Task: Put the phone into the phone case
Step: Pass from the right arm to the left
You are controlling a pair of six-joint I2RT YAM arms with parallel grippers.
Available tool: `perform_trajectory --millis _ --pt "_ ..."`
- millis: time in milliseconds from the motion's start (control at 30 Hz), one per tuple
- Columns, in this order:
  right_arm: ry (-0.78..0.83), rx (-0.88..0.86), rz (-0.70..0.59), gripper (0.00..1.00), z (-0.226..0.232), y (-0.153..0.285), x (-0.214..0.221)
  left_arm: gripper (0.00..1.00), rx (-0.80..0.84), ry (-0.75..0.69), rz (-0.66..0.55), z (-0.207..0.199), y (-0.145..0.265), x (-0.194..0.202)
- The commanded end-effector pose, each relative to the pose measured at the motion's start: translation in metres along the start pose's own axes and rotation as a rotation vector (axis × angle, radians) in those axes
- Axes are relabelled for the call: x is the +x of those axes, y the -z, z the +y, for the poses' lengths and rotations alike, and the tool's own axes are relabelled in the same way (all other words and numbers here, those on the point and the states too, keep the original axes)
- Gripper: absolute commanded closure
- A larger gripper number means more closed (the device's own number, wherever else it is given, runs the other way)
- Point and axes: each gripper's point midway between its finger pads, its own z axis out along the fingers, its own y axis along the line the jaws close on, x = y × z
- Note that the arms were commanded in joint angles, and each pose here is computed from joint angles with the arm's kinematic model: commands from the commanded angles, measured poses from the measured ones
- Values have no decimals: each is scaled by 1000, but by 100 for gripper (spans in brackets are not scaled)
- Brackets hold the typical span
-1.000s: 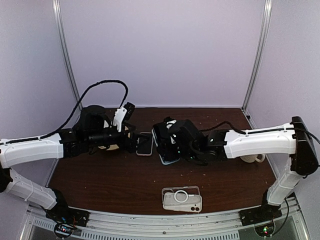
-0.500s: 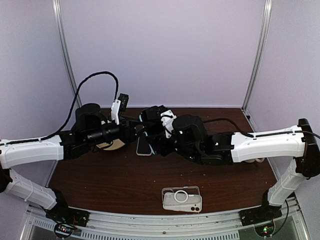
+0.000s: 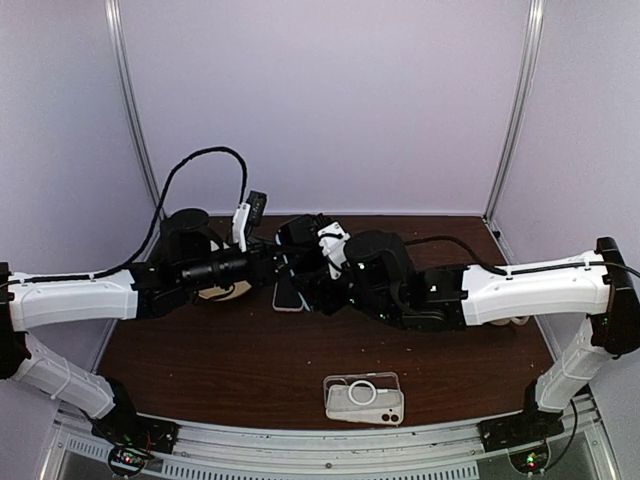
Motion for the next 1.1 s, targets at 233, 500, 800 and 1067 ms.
perform_trajectory --millis 233,500,800,1067 --pt "-8 -80 40 34 10 -4 21 96 3 -61 29 7 0 15" --pt "44 -224 157 1 13 22 47 100 -17 -199 48 28 2 61" --pt "23 -275 82 0 -3 33 6 100 6 -428 -21 30 -2 102" --pt "35 -57 90 0 -19 -32 3 100 -55 -448 -64 43 16 114"
